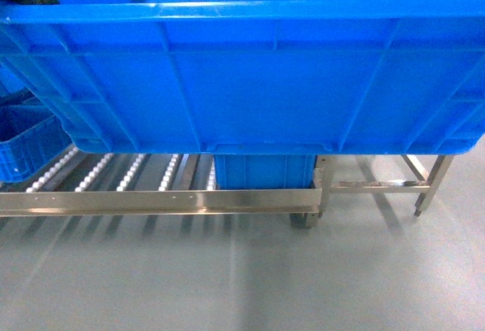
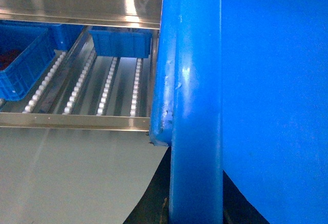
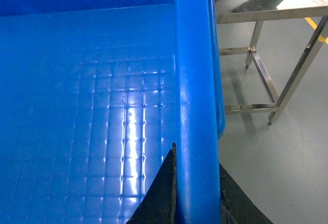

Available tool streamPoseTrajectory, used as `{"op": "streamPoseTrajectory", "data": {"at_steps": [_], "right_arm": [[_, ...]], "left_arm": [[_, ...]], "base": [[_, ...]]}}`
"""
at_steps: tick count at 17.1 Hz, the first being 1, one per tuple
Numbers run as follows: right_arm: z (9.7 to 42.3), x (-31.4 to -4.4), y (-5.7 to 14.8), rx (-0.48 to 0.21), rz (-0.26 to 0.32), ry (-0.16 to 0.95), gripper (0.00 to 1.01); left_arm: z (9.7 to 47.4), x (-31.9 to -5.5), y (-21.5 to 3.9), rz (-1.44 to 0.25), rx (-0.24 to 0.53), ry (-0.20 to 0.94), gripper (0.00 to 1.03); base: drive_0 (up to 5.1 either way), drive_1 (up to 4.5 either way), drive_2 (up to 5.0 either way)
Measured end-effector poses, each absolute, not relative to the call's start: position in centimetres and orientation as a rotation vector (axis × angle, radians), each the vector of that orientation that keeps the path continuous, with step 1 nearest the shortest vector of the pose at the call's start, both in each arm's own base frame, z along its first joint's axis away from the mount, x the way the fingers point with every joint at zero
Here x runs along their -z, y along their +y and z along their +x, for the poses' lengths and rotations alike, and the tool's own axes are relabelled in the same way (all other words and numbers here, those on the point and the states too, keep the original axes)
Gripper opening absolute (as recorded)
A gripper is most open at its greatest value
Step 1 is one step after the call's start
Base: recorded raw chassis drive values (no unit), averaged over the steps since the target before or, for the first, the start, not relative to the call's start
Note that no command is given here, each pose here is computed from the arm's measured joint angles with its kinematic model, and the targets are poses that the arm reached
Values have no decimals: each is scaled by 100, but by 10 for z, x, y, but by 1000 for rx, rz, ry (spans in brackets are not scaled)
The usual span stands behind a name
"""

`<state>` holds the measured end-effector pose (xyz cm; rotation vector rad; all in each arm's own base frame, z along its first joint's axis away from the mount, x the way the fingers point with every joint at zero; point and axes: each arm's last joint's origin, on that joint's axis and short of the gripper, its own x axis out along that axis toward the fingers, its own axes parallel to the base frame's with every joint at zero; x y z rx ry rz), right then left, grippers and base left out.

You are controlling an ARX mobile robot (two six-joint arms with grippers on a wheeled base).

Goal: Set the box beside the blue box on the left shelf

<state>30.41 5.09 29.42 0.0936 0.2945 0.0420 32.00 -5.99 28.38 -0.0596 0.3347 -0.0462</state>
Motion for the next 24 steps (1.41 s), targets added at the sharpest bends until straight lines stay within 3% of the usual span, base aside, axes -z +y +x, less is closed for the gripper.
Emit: {"op": "streamPoseTrajectory", "data": {"at_steps": [24], "right_arm": [[304, -294, 51, -42, 94, 292, 9]], "left_arm": [[320, -284, -60, -61, 46, 331, 7]], "base": [[-500, 236, 236]]}}
